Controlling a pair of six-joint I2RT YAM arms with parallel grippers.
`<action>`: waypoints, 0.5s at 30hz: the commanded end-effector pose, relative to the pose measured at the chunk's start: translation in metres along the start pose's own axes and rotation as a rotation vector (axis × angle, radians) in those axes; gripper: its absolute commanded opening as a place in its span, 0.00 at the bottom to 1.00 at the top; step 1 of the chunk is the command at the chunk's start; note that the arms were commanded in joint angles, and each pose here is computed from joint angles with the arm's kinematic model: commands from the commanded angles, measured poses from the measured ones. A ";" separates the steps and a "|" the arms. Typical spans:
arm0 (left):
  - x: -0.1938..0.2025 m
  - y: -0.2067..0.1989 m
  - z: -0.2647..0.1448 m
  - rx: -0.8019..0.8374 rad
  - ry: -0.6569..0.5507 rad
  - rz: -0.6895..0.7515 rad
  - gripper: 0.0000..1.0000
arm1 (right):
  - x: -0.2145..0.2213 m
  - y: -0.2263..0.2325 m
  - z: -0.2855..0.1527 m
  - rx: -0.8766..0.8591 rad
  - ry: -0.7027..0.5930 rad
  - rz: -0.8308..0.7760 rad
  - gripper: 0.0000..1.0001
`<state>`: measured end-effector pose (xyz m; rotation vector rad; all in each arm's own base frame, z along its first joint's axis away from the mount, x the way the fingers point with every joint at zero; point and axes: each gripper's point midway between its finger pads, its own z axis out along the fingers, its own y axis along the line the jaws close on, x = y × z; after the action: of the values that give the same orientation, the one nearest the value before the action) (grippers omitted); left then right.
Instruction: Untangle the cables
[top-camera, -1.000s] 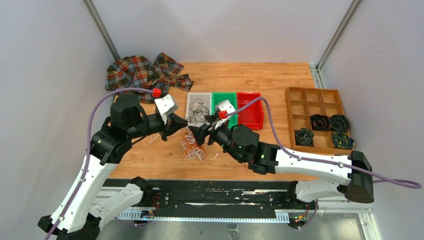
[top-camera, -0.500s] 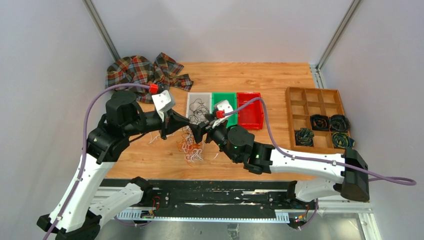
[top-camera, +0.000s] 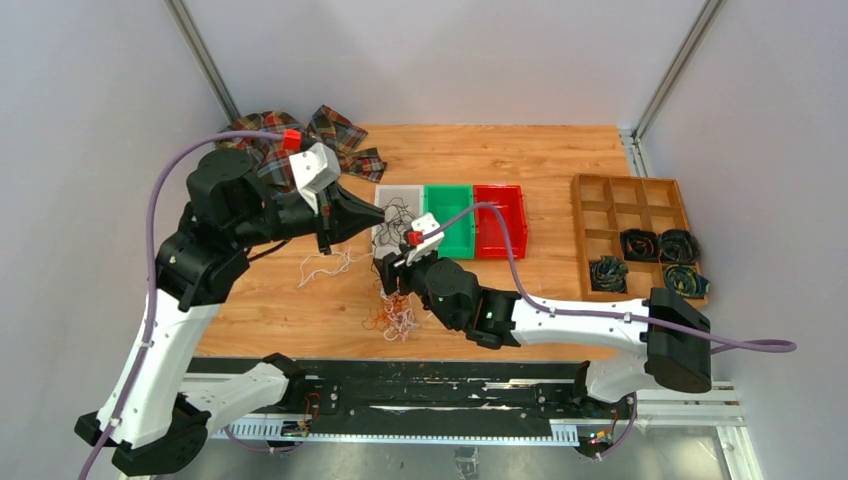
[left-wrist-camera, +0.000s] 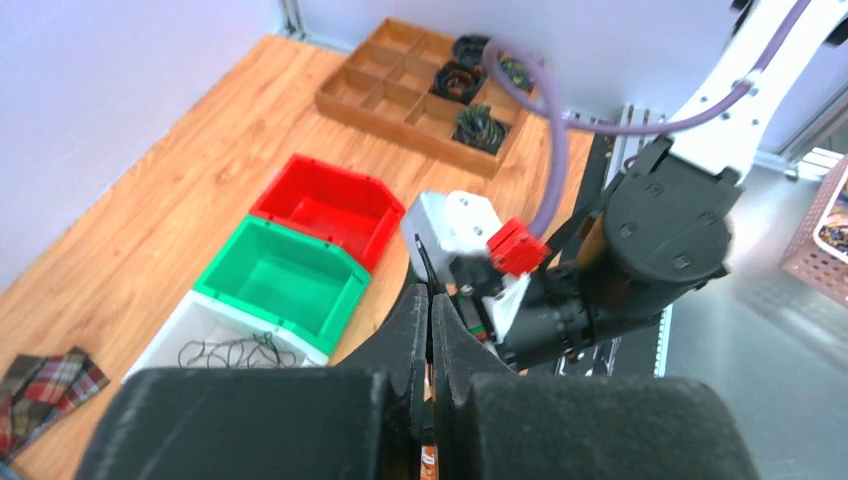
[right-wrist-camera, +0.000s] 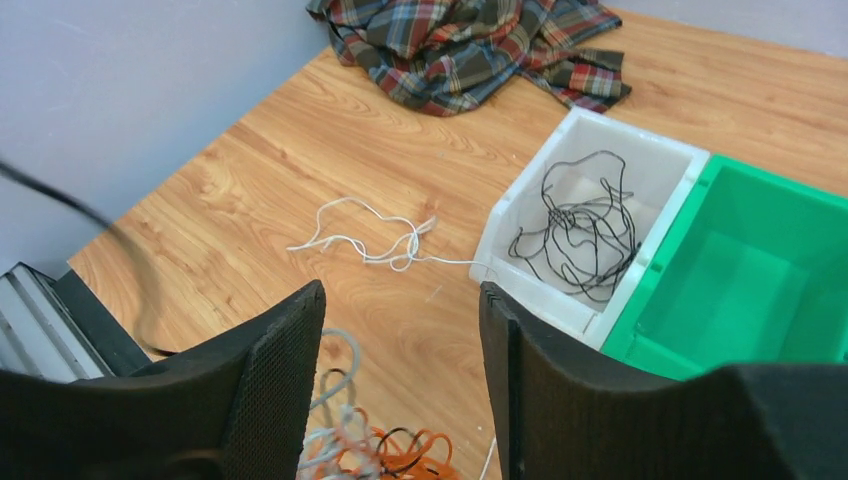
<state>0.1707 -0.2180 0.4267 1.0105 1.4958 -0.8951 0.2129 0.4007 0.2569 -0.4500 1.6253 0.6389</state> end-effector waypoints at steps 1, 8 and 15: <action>-0.039 -0.019 -0.014 0.040 -0.096 0.034 0.01 | 0.019 -0.020 0.003 0.061 0.007 0.035 0.57; -0.085 -0.013 -0.032 -0.051 -0.186 0.160 0.01 | 0.069 -0.035 -0.005 0.077 0.096 0.027 0.52; -0.145 0.003 -0.055 -0.204 -0.297 0.313 0.01 | 0.102 -0.046 -0.014 0.095 0.156 0.033 0.53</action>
<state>0.1583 -0.1990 0.5309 0.9475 1.2520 -0.7623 0.2132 0.3722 0.1693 -0.4466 1.7677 0.5742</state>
